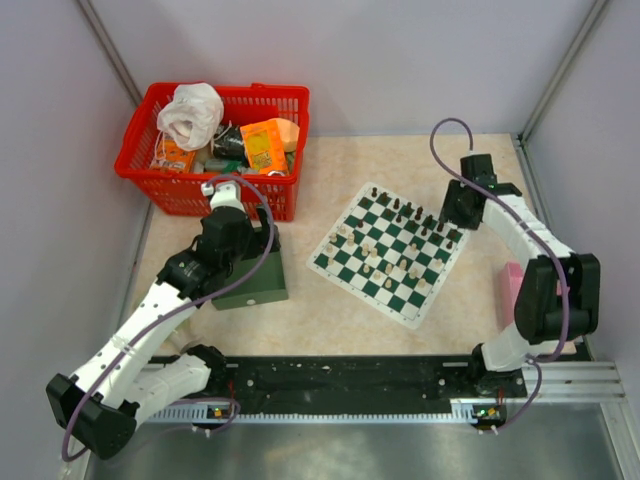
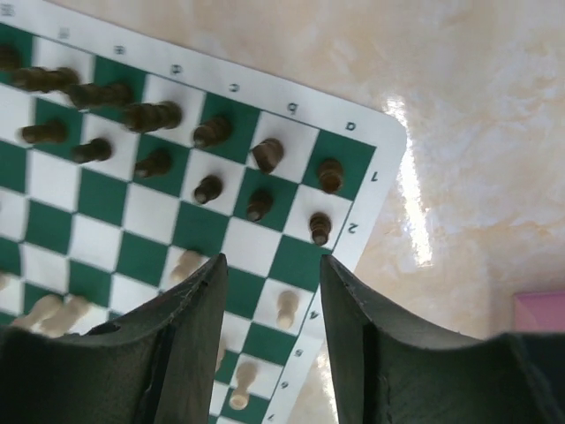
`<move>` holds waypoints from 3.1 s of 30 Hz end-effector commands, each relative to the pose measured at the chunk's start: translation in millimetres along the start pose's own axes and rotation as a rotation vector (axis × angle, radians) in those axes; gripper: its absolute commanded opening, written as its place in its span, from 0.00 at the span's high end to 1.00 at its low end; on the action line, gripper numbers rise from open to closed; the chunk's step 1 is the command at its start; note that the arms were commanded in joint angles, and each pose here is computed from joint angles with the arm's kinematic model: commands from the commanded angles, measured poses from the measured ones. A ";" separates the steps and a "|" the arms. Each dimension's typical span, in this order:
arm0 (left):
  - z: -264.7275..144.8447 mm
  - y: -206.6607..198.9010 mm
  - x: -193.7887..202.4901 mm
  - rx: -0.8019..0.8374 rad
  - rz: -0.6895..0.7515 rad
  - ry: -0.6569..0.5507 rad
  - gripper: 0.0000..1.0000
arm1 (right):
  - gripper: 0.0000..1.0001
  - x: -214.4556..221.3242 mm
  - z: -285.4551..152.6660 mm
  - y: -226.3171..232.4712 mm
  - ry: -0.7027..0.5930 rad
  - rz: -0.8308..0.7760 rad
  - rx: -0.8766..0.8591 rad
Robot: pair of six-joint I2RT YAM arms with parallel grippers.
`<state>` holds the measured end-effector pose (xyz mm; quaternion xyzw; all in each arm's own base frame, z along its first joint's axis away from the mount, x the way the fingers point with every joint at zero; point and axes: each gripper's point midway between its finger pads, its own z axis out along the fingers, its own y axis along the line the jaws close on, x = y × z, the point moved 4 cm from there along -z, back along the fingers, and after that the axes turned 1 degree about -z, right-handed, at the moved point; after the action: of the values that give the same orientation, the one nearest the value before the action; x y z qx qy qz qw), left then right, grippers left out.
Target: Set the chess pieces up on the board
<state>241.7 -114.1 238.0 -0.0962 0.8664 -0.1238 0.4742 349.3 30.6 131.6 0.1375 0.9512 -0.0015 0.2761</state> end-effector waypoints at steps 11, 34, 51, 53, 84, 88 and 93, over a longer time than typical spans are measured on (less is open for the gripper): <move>1.6 -0.1 -8.8 0.003 -0.011 -0.051 0.01 | 0.53 -11.2 -30.0 170.7 -0.064 -0.237 -0.301; -7.8 22.7 -8.8 -0.080 0.041 -0.079 0.01 | 0.59 11.9 43.4 233.8 -0.005 -0.332 -0.226; -8.0 24.9 -9.3 -0.086 0.038 -0.082 0.01 | 0.68 19.2 59.1 237.8 0.032 -0.348 -0.222; -7.6 24.3 -9.5 -0.084 0.036 -0.083 0.01 | 0.72 19.1 58.6 238.5 0.033 -0.349 -0.227; -6.3 29.6 -4.6 -0.099 0.034 -0.072 0.01 | 0.67 13.6 40.5 237.0 0.024 -0.348 -0.247; -6.3 28.7 -4.5 -0.096 0.031 -0.072 0.01 | 0.67 17.2 38.1 233.6 0.034 -0.344 -0.247; -6.4 28.2 -6.6 -0.093 0.026 -0.078 0.01 | 0.70 19.9 38.1 231.9 0.041 -0.341 -0.246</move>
<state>236.1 -86.2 229.3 -0.1042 0.8644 -0.0662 0.4873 415.5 250.6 74.0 -0.0611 0.9676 0.0503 0.2398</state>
